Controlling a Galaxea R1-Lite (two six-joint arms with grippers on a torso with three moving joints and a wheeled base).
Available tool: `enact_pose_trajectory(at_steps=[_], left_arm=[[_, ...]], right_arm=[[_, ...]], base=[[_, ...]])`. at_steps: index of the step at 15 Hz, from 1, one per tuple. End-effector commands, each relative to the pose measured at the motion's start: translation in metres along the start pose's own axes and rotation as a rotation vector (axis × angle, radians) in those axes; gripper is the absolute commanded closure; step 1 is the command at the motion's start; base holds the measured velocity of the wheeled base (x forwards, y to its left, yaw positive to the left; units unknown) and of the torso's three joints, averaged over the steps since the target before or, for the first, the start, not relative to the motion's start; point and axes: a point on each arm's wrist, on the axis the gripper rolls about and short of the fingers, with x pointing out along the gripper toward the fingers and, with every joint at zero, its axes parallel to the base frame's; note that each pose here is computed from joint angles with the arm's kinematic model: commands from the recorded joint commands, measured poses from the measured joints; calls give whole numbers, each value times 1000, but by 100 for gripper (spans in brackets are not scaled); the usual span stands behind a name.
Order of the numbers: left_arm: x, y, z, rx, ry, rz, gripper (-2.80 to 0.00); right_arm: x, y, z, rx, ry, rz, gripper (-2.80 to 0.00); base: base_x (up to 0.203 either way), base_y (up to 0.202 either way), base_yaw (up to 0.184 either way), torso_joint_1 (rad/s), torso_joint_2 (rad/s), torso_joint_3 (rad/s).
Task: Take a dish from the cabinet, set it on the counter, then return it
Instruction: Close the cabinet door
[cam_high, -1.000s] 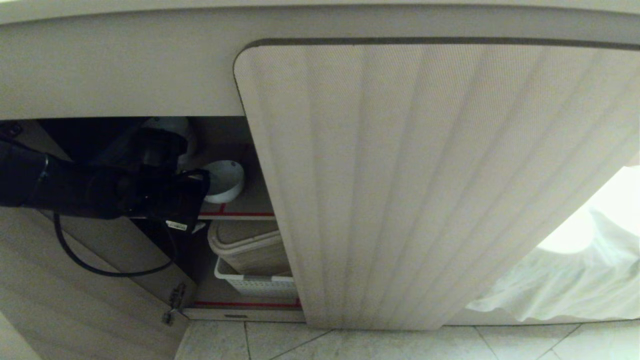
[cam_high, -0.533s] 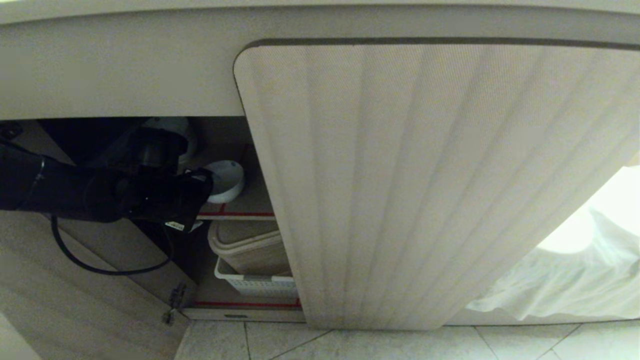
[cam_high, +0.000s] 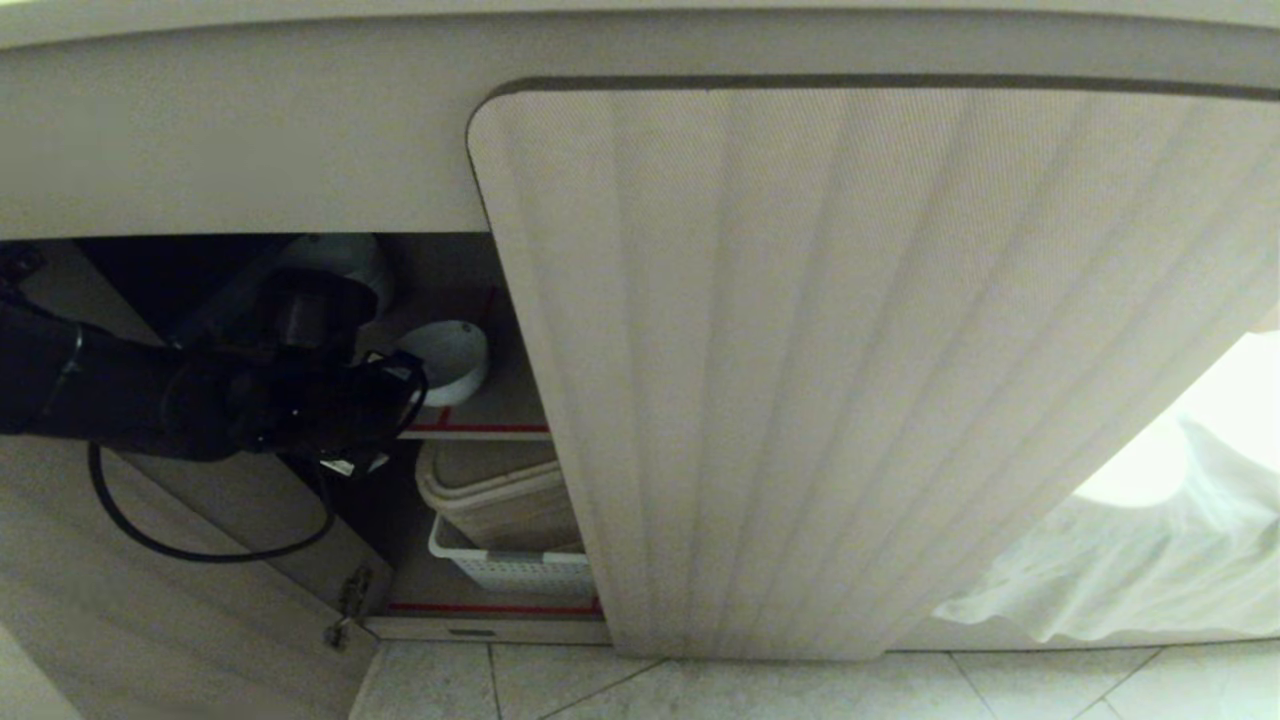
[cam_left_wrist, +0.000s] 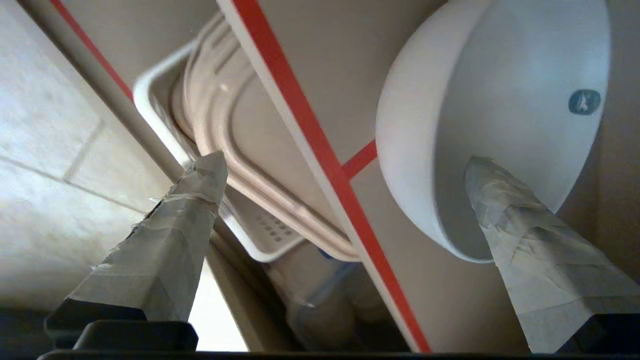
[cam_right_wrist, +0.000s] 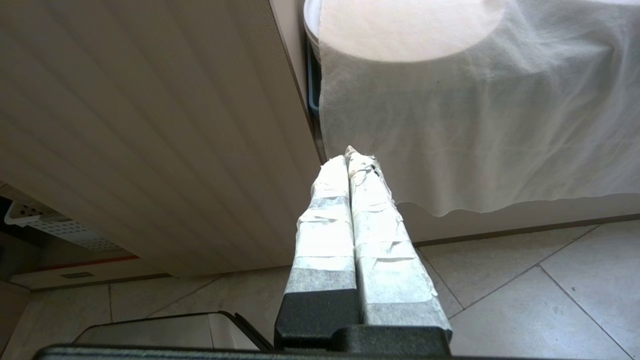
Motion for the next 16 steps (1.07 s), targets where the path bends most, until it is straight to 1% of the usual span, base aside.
enact_pose_trajectory(at_steps=[1, 3, 5, 7, 9, 10, 12, 13, 15, 16], left_arm=[[-6, -1, 0, 13, -14, -13, -280], [-6, 0, 0, 23, -44, -45, -280], [-3, 10, -4, 106, -78, -57, -280], [-1, 13, -5, 172, -121, -107, -280], [0, 16, -6, 235, -134, -112, -280], [-1, 16, -6, 249, -136, -111, -280], [-1, 16, -5, 266, -165, -97, -280], [-1, 14, -4, 271, -179, -106, -280], [-2, 11, -3, 274, -216, -162, -280], [-2, 10, -3, 288, -237, -192, -280]], right_arm=[[0, 0, 0, 1, 0, 0, 0], [0, 0, 0, 1, 0, 0, 0], [0, 0, 0, 1, 0, 0, 0], [0, 0, 0, 1, 0, 0, 0], [0, 0, 0, 1, 0, 1, 0], [0, 0, 0, 1, 0, 0, 0], [0, 0, 0, 1, 0, 0, 0], [0, 0, 0, 1, 0, 1, 0], [0, 0, 0, 1, 0, 0, 0], [0, 0, 0, 1, 0, 0, 0]], base=[[0, 0, 0, 0, 0, 0], [0, 0, 0, 0, 0, 0], [0, 0, 0, 0, 0, 0], [0, 0, 0, 0, 0, 0], [0, 0, 0, 0, 0, 0], [0, 0, 0, 0, 0, 0], [0, 0, 0, 0, 0, 0], [0, 0, 0, 0, 0, 0], [0, 0, 0, 0, 0, 0], [0, 0, 0, 0, 0, 0]])
